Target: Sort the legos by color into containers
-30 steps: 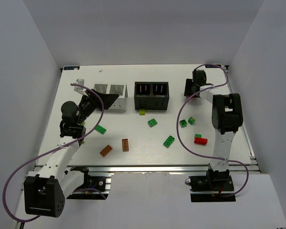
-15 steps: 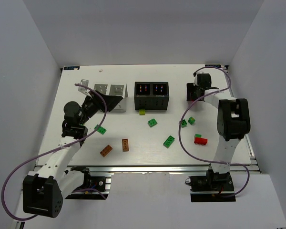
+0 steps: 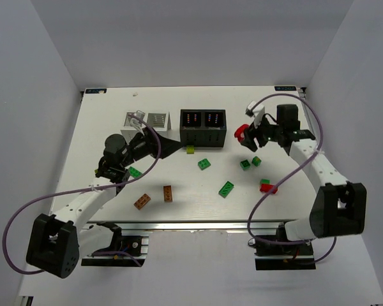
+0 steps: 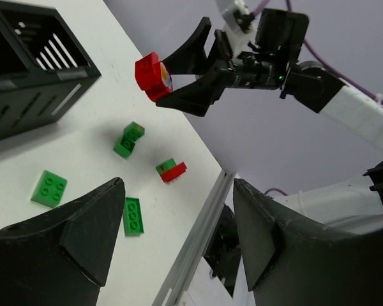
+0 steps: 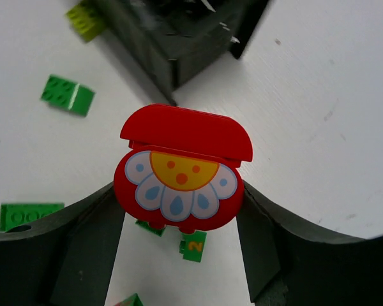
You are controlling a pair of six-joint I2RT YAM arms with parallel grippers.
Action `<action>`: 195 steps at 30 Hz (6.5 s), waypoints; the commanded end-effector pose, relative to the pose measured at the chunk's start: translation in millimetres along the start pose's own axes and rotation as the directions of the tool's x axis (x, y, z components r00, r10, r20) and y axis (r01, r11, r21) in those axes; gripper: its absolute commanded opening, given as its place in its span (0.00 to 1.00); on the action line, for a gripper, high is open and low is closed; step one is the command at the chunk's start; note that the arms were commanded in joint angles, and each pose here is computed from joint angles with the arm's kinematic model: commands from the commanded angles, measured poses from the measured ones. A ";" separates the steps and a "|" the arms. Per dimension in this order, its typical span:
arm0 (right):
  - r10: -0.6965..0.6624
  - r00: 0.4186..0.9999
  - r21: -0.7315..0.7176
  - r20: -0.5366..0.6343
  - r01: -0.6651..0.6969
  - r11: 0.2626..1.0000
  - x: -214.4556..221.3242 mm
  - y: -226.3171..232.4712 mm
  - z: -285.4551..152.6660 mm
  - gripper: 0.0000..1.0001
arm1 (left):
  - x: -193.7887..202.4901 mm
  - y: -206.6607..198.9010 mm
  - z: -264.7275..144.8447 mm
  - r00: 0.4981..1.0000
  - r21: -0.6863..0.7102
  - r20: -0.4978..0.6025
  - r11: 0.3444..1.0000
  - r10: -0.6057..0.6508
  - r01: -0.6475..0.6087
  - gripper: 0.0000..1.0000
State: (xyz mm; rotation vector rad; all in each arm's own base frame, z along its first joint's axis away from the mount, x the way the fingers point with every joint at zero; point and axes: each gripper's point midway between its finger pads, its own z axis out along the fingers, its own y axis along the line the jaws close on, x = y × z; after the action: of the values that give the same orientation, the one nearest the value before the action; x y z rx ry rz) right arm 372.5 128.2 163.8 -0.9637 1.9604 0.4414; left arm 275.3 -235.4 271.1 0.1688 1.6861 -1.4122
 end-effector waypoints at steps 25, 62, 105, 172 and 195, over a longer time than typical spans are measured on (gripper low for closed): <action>-0.557 0.783 -0.264 0.275 0.619 0.739 -9.4 192.3 -39.2 0.00 | 100.4 -23.8 37.4 0.940 0.079 -0.342 0.997 0.003 0.026 0.85; -0.562 0.745 -0.259 0.358 0.658 0.707 -7.5 214.7 -41.3 0.00 | 162.7 -31.5 47.8 0.839 0.104 -0.544 0.992 -0.003 0.071 0.72; -0.587 0.763 -0.104 0.270 0.629 0.771 -11.0 183.8 -41.9 0.00 | -25.3 55.0 -3.7 0.956 -0.428 0.006 0.865 0.292 -0.262 0.00; -0.644 0.746 -0.110 0.169 0.664 0.740 9.3 191.4 -18.5 0.00 | -128.8 232.2 -60.1 0.910 -0.721 0.046 0.644 0.411 -0.255 0.39; -0.639 0.750 -0.123 0.171 0.660 0.741 10.6 193.5 -17.3 0.00 | -145.6 212.8 -68.4 0.887 -0.741 0.092 0.627 0.452 -0.242 0.38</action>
State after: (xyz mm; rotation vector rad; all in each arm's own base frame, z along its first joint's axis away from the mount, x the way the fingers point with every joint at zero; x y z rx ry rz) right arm 209.5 231.6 149.6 -1.6310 1.3838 0.2518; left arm 453.9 -49.6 170.0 -0.1386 1.8373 -0.4059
